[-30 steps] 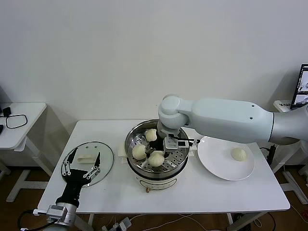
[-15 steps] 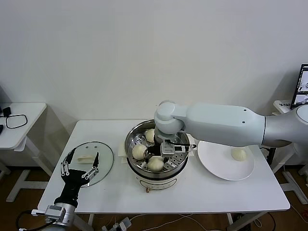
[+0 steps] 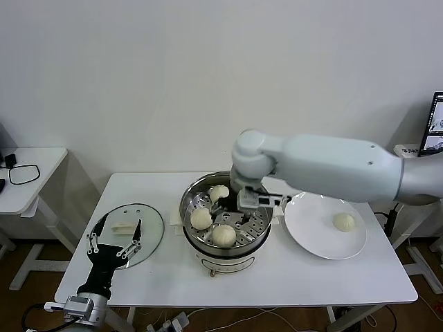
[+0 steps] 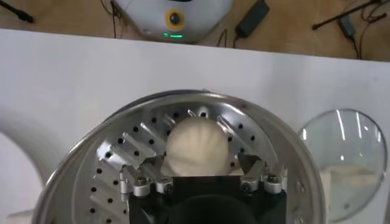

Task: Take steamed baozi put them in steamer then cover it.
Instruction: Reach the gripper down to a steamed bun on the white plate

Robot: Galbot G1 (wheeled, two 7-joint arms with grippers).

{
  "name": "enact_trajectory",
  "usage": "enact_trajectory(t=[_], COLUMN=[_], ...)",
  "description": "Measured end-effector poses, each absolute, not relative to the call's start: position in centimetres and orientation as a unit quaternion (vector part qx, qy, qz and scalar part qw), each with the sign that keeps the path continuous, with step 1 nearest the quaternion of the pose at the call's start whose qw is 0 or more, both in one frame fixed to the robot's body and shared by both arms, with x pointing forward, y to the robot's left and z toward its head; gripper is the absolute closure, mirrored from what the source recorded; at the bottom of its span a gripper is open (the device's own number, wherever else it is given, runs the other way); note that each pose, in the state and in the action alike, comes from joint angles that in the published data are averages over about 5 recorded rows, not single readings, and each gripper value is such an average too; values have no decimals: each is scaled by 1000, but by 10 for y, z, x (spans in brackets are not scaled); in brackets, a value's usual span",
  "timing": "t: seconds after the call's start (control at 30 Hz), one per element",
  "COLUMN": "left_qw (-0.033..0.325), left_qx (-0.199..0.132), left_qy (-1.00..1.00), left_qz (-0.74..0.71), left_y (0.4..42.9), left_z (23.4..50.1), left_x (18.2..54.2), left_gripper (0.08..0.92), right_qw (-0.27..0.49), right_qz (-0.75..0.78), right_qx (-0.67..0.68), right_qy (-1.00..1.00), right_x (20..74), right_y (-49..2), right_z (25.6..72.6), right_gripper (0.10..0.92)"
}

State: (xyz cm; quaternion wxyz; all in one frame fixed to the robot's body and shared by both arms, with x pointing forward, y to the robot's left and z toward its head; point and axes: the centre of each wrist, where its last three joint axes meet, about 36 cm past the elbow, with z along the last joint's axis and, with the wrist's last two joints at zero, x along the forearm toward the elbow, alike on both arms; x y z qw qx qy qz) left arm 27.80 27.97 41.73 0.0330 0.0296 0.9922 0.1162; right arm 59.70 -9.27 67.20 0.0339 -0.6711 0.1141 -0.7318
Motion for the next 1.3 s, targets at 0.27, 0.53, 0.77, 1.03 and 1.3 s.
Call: enact_trajectory(t=[0.27, 0.53, 0.77, 1.03, 1.3], left_qw=[37, 41, 43, 42, 39], left_qx=[35, 39, 44, 46, 43], left_qy=[992, 992, 991, 991, 991], left_qz=[115, 115, 116, 116, 117], left_y=[274, 271, 267, 264, 266], left_z=[422, 425, 427, 425, 421], left_x=[276, 274, 274, 273, 273], left_gripper=[177, 177, 177, 177, 177], right_qw=[-102, -263, -355, -413, -443], right_qz=[-708, -645, -606, -586, -577], right_qx=[-645, -590, -537, -488, -458], right_qy=[270, 408, 467, 499, 512], right_x=[619, 635, 643, 651, 658], right_y=[-177, -284, -360, -419, -451], right_z=[704, 689, 656, 614, 572], right_gripper=[200, 200, 200, 200, 200])
